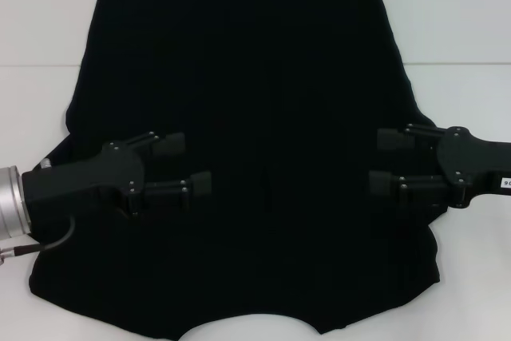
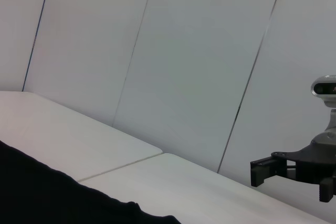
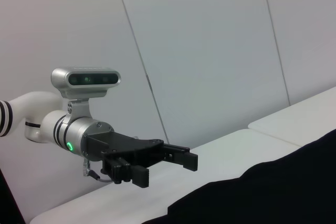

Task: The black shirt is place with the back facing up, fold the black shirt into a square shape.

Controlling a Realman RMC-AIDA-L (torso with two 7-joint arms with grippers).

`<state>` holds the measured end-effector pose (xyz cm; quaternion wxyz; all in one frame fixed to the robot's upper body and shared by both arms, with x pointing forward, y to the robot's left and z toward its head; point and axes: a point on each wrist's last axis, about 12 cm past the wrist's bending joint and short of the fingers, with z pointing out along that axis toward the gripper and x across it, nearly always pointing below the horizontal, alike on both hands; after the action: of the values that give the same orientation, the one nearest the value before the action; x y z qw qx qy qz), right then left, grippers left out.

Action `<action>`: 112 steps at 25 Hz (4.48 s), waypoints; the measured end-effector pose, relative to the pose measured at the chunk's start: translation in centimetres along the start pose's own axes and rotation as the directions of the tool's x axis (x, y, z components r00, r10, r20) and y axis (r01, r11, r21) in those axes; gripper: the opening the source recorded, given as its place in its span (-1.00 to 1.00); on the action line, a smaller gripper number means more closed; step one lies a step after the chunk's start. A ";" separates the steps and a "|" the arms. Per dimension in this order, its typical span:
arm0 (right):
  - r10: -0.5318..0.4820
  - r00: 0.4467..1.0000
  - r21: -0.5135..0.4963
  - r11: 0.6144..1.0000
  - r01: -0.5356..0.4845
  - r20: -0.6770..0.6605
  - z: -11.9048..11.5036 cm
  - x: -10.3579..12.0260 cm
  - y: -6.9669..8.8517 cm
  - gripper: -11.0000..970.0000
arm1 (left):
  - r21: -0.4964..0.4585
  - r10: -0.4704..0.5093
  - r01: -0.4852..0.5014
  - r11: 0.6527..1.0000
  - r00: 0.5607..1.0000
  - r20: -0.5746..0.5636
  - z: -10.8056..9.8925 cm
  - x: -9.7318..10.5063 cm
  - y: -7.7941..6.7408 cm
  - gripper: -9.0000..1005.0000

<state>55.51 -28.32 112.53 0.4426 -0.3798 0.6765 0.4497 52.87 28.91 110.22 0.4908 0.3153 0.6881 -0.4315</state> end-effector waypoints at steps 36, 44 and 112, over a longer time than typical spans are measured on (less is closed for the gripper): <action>0.000 0.999 -0.006 1.000 0.000 0.036 2.4 -0.4 0.0 0.88 | -0.461 -0.454 0.338 0.820 0.875 -0.167 -4.4 -2.3 4.3 0.89; -0.025 1.000 -0.084 0.996 0.023 -0.017 4.1 -0.8 0.5 0.88 | -0.649 -0.575 0.352 0.675 0.802 -0.163 -6.5 -3.0 5.4 0.89; -0.009 0.999 -0.059 0.998 0.006 -0.045 4.1 -0.8 0.0 0.88 | -0.776 -0.675 0.321 0.543 0.716 -0.176 -6.3 -0.1 6.7 -0.82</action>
<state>56.77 -24.37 112.46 0.4174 -0.4056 0.6713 0.4590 56.12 37.45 109.37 0.2454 -0.0194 0.9531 -0.1763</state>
